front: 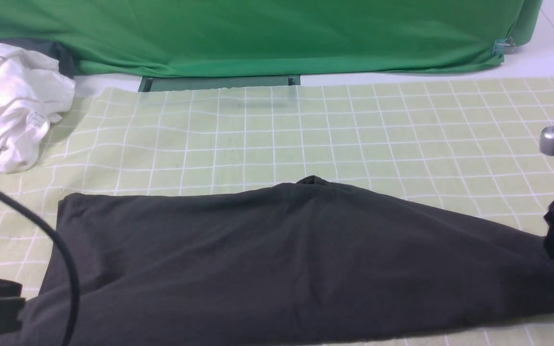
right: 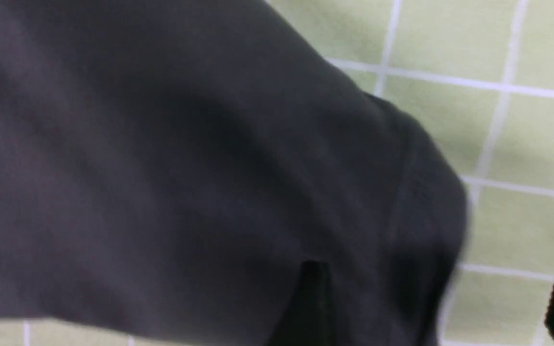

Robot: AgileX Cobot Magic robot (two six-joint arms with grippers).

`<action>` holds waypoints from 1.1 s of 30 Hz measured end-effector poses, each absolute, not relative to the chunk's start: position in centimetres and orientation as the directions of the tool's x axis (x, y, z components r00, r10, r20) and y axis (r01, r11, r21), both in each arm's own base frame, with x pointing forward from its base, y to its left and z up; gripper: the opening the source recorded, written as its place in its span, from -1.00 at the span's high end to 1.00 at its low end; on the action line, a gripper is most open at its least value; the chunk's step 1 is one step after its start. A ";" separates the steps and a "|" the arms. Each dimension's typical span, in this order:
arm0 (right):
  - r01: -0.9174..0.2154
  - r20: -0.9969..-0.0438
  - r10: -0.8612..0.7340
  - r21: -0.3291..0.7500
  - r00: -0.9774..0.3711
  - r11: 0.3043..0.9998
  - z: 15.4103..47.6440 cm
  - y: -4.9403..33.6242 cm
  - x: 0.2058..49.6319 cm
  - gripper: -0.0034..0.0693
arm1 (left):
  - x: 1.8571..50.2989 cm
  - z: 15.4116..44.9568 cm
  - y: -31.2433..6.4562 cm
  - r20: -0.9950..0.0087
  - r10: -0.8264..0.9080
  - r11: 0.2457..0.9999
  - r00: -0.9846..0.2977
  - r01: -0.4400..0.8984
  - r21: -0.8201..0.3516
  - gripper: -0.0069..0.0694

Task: Fold a long-sleeved shirt over a green coffee tablecloth.
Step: 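Pull the folded dark garment lengthwise by its ends to straighten it flat on the table, then fold the right end of the dark garment over onto its left end with the right gripper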

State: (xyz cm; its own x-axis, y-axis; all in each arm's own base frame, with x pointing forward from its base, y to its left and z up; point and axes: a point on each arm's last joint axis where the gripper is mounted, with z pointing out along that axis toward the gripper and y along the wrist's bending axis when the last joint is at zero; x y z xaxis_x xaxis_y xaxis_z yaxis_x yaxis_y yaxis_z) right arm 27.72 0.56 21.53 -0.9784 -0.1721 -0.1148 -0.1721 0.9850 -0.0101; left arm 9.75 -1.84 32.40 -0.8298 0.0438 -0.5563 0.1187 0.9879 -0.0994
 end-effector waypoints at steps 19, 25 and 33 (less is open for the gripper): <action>-0.197 0.019 -0.198 0.046 -0.980 0.979 15.2 0.8 30.0 0.72 | 8.8 32.2 -1.8 -0.523 0.049 0.987 -0.851 0.122 -0.105 0.79; -0.191 0.004 -0.191 0.003 -0.982 0.982 17.0 0.4 29.3 0.74 | 8.7 32.2 -1.8 -0.524 0.049 0.987 -0.850 0.122 -0.106 0.79; -0.109 -0.107 -0.116 -0.072 -0.987 0.991 21.8 -2.7 27.7 0.74 | 8.7 32.2 -1.8 -0.524 0.049 0.987 -0.850 0.122 -0.106 0.79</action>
